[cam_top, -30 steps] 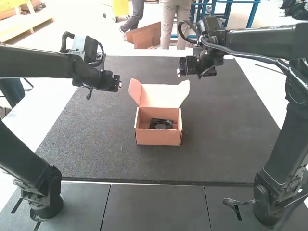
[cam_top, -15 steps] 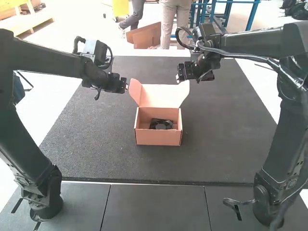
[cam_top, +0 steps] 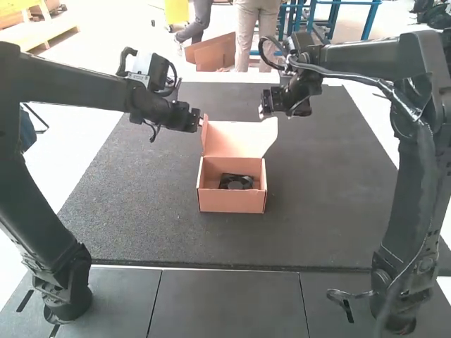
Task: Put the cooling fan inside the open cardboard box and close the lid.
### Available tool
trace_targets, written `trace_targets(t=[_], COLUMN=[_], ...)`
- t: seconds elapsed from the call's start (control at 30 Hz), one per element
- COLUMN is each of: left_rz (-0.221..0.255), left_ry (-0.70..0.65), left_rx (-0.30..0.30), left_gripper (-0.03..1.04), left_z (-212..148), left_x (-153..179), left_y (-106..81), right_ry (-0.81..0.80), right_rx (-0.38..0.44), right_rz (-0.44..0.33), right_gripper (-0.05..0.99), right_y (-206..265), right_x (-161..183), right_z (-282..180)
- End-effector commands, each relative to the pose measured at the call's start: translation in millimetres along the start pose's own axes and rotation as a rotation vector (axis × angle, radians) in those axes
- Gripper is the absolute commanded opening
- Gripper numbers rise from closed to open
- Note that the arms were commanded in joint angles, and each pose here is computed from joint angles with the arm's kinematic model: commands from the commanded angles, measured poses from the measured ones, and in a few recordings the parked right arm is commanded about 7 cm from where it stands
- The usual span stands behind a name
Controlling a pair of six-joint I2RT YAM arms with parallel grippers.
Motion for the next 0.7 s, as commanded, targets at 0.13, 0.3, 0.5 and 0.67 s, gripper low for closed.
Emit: trace_targets(t=[0.13,0.3,0.5,0.67], left_rz=[-0.006,-0.005,-0.006,-0.005], left_ry=[-0.044,-0.041,-0.042,-0.039], left_rx=[0.022,0.023,0.022,0.023], left_gripper=[0.97,0.97,0.97,0.97], left_z=[-2.9,-2.9,-3.1,-2.4], left_x=[-14.9,-14.4,-15.0,-14.0], left_y=[-4.1,-4.7,-4.1,-4.7], right_ry=[-0.002,0.003,0.014,0.017], right_rx=[-0.029,-0.038,-0.056,-0.063], right_rz=[0.050,0.061,0.059,0.060], right_gripper=[0.58,0.39,0.22,0.13], right_y=[-1.0,0.4,3.6,4.3], right_x=[-6.2,-5.1,-4.1,-3.7], right_z=[-2.3,-2.0,-3.0,-4.3])
Point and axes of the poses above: each hand's point on the last joint's axis, 136 mm out from that joint toward the fingers, its own z axis out along the fingers, its own y axis along the line the jaws close on, x = y × z, the point moved 7 cm from there along -z, back along the fingers, and after that the axes turned 4 degrees about z, right-handed, at the moved point
